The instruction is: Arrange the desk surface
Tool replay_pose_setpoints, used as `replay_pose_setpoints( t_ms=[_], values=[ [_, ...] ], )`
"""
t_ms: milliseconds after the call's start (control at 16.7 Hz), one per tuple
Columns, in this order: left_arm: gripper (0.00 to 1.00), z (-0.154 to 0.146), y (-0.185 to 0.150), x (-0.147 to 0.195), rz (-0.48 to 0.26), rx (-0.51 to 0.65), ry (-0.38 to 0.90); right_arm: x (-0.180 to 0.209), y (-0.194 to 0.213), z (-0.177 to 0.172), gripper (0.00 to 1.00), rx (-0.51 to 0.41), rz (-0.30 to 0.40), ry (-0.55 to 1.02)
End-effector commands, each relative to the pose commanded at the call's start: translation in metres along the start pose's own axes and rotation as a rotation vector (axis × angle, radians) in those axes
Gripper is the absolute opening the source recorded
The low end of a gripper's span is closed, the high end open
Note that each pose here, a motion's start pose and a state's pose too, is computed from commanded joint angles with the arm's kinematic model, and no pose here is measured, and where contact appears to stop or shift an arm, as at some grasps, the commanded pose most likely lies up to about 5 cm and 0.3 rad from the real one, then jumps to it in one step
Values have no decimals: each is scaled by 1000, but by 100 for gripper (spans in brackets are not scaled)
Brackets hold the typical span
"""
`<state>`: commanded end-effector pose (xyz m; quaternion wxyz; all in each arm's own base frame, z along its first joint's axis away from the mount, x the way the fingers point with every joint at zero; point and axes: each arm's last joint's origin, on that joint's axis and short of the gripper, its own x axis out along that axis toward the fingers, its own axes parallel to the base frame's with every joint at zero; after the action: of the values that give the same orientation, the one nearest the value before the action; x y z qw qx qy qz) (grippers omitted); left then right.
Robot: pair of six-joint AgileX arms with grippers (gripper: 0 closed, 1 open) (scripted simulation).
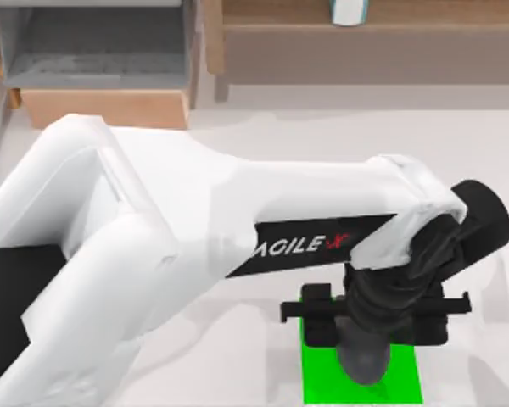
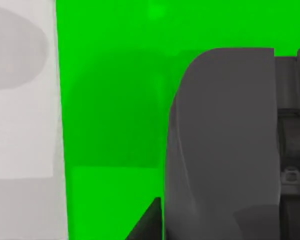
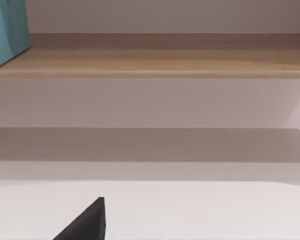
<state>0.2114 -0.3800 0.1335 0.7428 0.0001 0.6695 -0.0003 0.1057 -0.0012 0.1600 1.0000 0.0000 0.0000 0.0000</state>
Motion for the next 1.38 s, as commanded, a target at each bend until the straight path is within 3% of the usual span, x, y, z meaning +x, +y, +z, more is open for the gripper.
replay_pose_setpoints(
  t_ms=[180,240,840,1080,1380],
  values=[
    [98,0,0,0,0,0,0,0,0,0,100,0,0,0],
    [100,0,0,0,0,0,0,0,0,0,100,0,0,0],
    [100,1,1,-1,-10,1,-3,0,0,0,100,0,0,0],
    [100,16,11,-7,-128,33,-34,0,0,0,100,0,0,0],
    [100,61,53,0,-371,137,-172,0,0,0,100,0,0,0]
  ],
)
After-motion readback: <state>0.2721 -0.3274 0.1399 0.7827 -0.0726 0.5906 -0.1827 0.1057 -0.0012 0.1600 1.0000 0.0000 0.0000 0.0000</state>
